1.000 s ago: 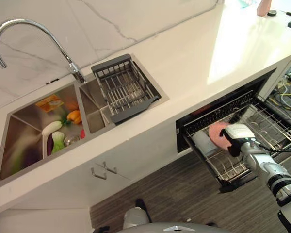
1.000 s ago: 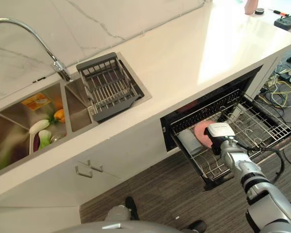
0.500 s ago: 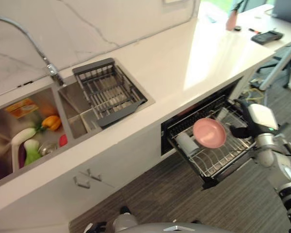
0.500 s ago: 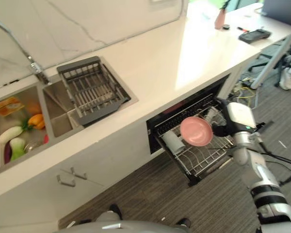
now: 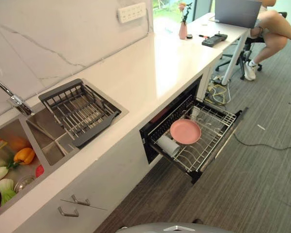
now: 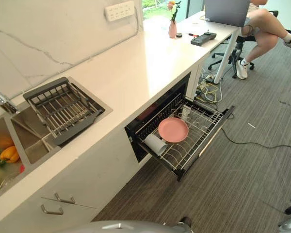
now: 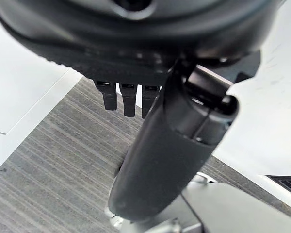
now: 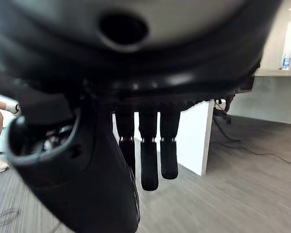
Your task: Place the dishes in the dishwasher.
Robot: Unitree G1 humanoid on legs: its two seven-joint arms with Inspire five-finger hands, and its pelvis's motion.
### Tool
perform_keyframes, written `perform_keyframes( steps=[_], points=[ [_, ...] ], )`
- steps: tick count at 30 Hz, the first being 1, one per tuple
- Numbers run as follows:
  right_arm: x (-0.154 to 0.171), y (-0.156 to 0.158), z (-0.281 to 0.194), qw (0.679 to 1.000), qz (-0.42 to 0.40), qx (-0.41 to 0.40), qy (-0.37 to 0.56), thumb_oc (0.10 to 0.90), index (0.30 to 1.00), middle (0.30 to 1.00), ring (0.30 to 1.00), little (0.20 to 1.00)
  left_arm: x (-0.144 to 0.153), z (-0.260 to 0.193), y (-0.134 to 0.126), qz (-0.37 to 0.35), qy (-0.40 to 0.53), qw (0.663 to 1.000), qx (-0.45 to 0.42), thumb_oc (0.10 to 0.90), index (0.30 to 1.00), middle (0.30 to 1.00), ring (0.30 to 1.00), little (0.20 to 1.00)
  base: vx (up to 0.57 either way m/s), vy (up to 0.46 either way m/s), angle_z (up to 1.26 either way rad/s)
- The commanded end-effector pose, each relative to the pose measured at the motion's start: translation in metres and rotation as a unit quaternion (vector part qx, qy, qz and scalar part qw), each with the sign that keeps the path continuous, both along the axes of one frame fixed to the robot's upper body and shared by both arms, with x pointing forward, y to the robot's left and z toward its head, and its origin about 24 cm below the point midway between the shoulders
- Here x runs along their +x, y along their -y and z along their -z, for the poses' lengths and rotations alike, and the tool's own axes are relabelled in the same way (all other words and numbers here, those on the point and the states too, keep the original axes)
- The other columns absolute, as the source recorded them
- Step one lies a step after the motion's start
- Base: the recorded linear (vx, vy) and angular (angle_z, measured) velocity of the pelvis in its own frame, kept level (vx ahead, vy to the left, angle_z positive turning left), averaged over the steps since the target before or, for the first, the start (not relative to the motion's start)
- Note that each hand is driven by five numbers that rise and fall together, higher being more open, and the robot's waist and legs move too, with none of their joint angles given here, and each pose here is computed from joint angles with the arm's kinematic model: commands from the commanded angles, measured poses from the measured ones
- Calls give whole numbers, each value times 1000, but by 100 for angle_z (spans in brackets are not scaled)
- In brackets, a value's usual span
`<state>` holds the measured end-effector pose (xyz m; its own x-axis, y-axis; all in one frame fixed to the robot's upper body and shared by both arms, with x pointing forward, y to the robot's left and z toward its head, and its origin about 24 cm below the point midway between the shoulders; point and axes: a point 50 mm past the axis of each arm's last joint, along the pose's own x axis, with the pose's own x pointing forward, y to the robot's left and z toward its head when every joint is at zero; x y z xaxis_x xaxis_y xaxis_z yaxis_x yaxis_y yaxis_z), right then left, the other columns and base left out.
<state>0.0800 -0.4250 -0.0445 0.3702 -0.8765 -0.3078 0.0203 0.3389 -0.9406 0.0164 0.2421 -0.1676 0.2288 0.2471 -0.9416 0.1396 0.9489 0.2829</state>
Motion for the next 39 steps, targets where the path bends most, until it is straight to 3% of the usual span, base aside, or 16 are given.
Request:
perform_keyframes(
  steps=[1,7,13,21,24,29,30,31,32,34,38,39],
  points=[
    [92,-22,-21,988,-117,20,102,400,300,300,300,300,30,-3,2,3,54,999,-3,800,900,900,900,900,16,37,6],
    [143,-65,-15,968,-236,45,71,400,300,300,300,300,29,-5,-2,23,56,998,0,800,900,900,900,900,10,72,31],
    [171,-81,-22,947,-319,19,14,400,300,300,300,300,25,-5,-4,56,45,997,1,800,900,900,900,900,26,63,69],
    [224,-104,-68,911,-406,-40,60,400,300,300,300,300,11,-5,-12,76,15,997,11,800,900,900,900,900,64,58,45],
    [262,-129,-116,871,-467,-89,121,400,300,300,300,300,10,-7,-14,76,19,997,4,800,900,900,900,900,52,50,37],
    [284,-164,-150,825,-524,-113,176,405,307,307,307,307,16,-9,-16,41,43,998,-9,800,900,900,900,900,-4,14,28],
    [286,-173,-154,815,-538,-111,185,436,354,354,354,354,16,-9,-15,19,49,998,-24,800,900,900,900,900,23,12,7],
    [288,-183,-155,808,-547,-103,194,551,526,526,526,526,13,-9,-15,-8,49,998,-42,800,900,900,900,900,40,20,3],
    [288,-193,-154,800,-559,-91,201,800,900,900,900,900,10,-8,-13,-31,49,997,-58,800,900,900,900,900,49,25,-8],
    [288,-200,-150,796,-565,-78,200,800,900,900,900,900,9,-8,-14,-45,51,995,-66,800,900,900,900,900,56,30,-10],
    [265,-216,-100,799,-580,-5,156,800,900,900,900,900,7,-10,-20,-111,70,987,-88,800,900,900,900,900,94,70,-9],
    [248,-215,-70,813,-565,42,133,800,900,900,900,900,9,-11,-23,-127,75,985,-84,800,900,900,900,900,78,89,-1]
  ],
)
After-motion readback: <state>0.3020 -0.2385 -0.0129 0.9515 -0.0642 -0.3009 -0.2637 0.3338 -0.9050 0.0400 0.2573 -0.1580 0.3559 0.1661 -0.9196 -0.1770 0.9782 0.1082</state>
